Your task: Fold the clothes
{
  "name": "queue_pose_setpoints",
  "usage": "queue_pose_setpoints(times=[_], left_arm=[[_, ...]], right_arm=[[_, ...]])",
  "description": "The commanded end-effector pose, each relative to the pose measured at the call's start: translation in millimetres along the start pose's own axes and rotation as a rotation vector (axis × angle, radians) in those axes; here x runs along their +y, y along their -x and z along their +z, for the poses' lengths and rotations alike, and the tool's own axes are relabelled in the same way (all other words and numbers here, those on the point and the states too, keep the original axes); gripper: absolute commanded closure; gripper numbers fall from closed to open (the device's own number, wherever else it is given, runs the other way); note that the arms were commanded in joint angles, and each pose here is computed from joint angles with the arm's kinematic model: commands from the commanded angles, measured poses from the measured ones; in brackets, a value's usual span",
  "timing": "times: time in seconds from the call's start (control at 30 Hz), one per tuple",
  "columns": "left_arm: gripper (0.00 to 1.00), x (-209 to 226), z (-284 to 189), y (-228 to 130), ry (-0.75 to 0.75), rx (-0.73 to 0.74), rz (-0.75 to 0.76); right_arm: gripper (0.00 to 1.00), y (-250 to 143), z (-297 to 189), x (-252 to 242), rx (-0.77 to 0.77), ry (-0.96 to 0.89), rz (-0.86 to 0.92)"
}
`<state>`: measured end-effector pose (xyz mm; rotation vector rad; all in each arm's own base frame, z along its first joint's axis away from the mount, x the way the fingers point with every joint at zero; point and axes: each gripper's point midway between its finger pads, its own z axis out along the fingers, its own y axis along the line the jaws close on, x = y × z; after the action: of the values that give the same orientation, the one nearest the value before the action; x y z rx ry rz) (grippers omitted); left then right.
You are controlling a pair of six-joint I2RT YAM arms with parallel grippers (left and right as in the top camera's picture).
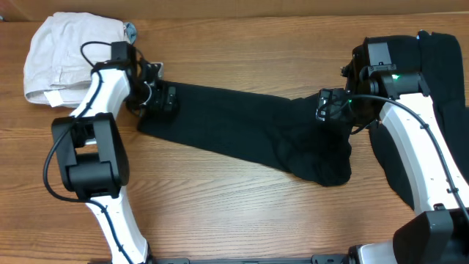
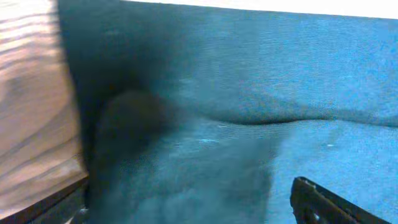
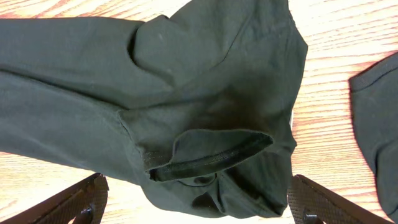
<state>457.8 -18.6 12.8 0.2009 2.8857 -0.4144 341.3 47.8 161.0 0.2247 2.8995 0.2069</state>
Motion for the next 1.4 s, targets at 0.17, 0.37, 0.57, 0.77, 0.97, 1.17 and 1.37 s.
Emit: queue_pose_setpoints(times=[0.17, 0.37, 0.57, 0.77, 0.97, 1.17, 1.37], left_arm=[[0.73, 9, 49, -31, 0.004, 0.139, -0.057], [0.96, 38, 37, -31, 0.128, 0.143, -0.186], [0.96, 38, -16, -15, 0.127, 0.129, -0.238], [0.96, 32, -76, -14, 0.209, 0.149, -0.231], [0.96, 24, -126, -12, 0.284, 0.104, -0.208], [0.96, -23, -127, 2, 0.25, 0.061, -0.103], [0.96, -84, -97, 3, 0.222, 0.103, 0.045]], right_arm=[[0.04, 5, -6, 2, -0.022, 0.005, -0.008], [0.3, 6, -6, 4, -0.028, 0.012, -0.008], [0.58, 10, -4, 15, -0.039, 0.076, -0.008], [0.62, 8, 4, 13, -0.036, 0.075, -0.005], [0.61, 4, 12, 9, -0.025, 0.057, -0.003], [0.61, 4, 12, 8, -0.027, 0.052, -0.002], [0.6, 5, 12, 8, -0.031, 0.052, -0.003]])
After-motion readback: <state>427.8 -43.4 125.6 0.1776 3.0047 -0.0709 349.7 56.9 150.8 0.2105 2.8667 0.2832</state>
